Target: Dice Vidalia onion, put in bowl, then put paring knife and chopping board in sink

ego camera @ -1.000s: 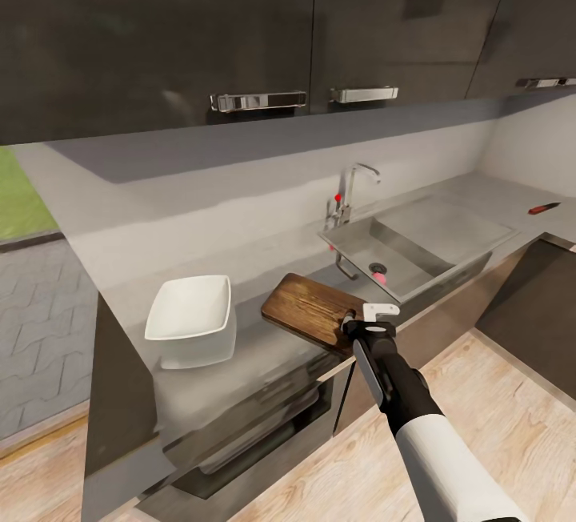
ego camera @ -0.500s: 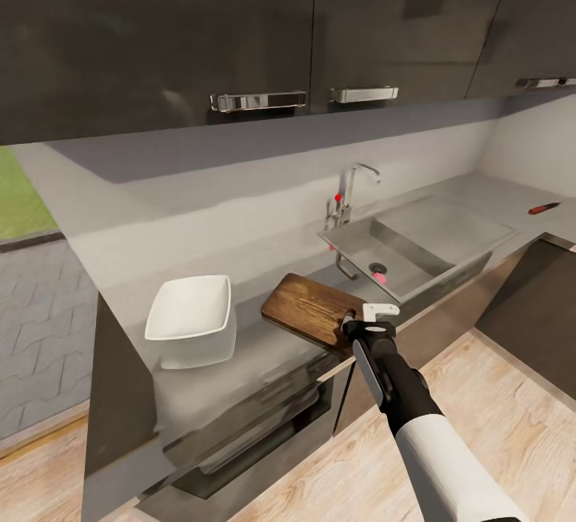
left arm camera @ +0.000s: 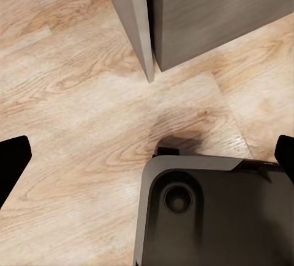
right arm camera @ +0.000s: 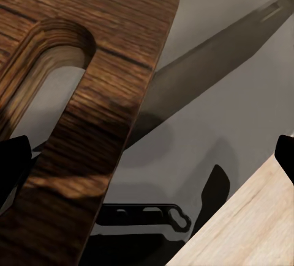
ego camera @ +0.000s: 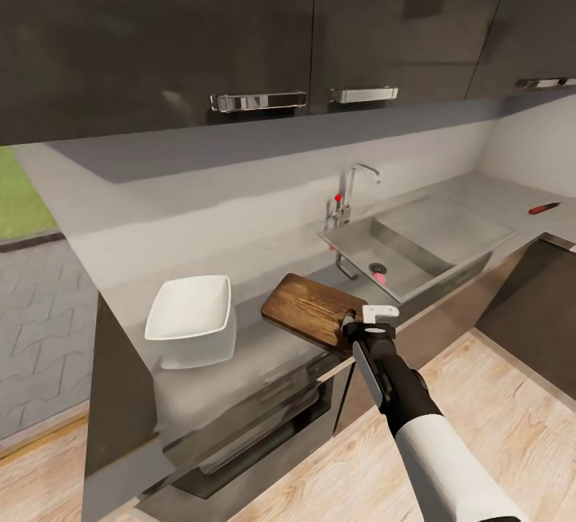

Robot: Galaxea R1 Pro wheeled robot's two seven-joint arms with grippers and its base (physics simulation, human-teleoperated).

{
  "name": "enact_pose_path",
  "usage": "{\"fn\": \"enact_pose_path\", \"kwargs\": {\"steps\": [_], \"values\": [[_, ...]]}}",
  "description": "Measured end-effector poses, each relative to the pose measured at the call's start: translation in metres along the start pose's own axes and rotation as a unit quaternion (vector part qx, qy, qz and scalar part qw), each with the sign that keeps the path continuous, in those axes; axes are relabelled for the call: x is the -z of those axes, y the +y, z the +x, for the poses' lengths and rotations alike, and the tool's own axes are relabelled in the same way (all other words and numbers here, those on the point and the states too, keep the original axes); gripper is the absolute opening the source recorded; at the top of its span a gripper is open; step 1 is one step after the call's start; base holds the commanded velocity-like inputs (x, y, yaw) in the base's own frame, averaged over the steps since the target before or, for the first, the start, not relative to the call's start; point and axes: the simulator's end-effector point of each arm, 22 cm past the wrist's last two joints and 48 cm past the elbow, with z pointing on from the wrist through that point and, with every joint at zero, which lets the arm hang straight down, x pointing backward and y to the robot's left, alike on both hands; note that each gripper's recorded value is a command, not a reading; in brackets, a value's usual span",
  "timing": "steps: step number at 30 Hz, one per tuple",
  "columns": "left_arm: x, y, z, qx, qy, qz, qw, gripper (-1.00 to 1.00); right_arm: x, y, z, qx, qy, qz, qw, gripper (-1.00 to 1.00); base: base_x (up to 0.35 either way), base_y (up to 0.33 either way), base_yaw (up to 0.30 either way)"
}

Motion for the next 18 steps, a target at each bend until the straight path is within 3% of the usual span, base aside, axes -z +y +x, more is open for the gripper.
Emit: {"fn": "enact_pose_path", "kwargs": {"steps": [17,18], "values": [[0.0001,0.0,0.0005,0.0,0.001,0.0,1.0,1.0,-0.0002,-0.0006,0.0001,0.001,0.0,0.001,1.0,1.0,0.0,0.0,0.0],[0.0001,-0.0001,0.0005,0.0,0.001,0.0,1.0,1.0,-0.0002,-0.0006,0.0001,0.0,0.0,0.001,1.0,-1.0,0.0,0.0,0.0]]}}
